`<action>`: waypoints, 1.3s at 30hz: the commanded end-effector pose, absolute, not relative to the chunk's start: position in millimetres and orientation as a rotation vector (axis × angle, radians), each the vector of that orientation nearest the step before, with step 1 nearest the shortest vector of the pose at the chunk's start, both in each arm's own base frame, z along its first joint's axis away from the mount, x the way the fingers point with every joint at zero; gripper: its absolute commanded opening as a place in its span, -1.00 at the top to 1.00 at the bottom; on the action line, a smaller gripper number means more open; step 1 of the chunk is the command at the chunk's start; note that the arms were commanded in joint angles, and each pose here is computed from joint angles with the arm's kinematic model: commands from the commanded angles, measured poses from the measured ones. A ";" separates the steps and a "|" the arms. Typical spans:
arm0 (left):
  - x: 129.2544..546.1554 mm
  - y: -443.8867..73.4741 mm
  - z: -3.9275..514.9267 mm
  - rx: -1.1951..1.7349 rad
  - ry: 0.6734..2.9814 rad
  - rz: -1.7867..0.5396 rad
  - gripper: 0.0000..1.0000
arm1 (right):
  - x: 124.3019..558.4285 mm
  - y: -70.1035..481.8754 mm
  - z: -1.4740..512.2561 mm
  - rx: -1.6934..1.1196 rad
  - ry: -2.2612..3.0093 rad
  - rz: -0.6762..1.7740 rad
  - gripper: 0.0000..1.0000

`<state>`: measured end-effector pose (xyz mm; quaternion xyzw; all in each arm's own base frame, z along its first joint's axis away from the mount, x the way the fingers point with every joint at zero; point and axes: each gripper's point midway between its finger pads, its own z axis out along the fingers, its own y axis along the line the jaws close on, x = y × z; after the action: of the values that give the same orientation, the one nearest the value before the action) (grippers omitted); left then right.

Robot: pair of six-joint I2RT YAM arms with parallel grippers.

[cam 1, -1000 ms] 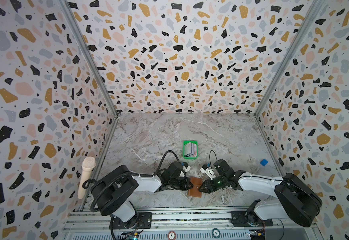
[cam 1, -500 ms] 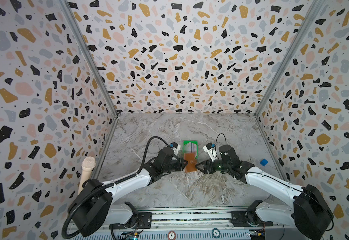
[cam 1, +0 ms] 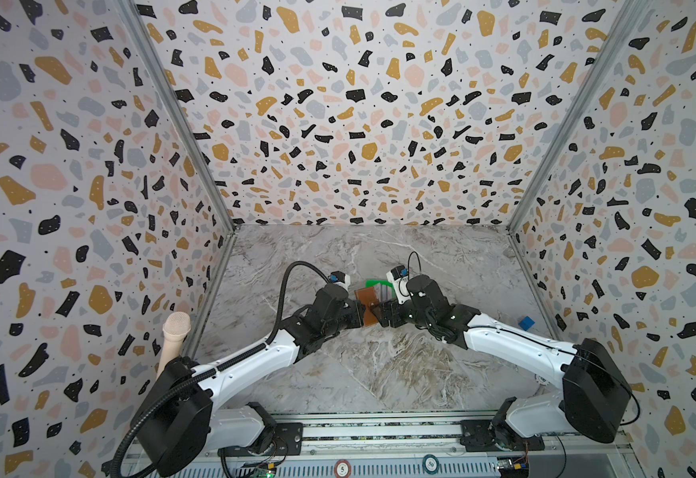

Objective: Put the credit cards into the card holder

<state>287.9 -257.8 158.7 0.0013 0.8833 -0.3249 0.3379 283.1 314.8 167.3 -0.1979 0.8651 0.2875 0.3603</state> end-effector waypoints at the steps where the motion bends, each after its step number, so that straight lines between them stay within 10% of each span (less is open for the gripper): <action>1: 290.9 -259.6 178.4 -0.005 2.242 -0.877 1.00 | 293.4 318.1 176.4 -0.515 2.202 0.661 -0.58; 9: 287.2 -263.0 182.7 0.011 2.236 -0.909 1.00 | 299.8 331.5 163.6 -0.562 2.224 0.595 -0.42; 25: 279.5 -264.7 186.1 0.032 2.264 -0.935 1.00 | 312.9 315.0 135.3 -0.558 2.276 0.266 1.00; 39: 275.1 -257.2 178.4 0.057 2.313 -0.909 1.00 | 328.7 255.8 137.4 -0.338 2.312 0.259 1.00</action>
<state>272.4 -252.3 153.9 0.0062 0.8957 -0.3227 0.3059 330.8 271.0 118.8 -0.1591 0.9087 0.0939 0.3742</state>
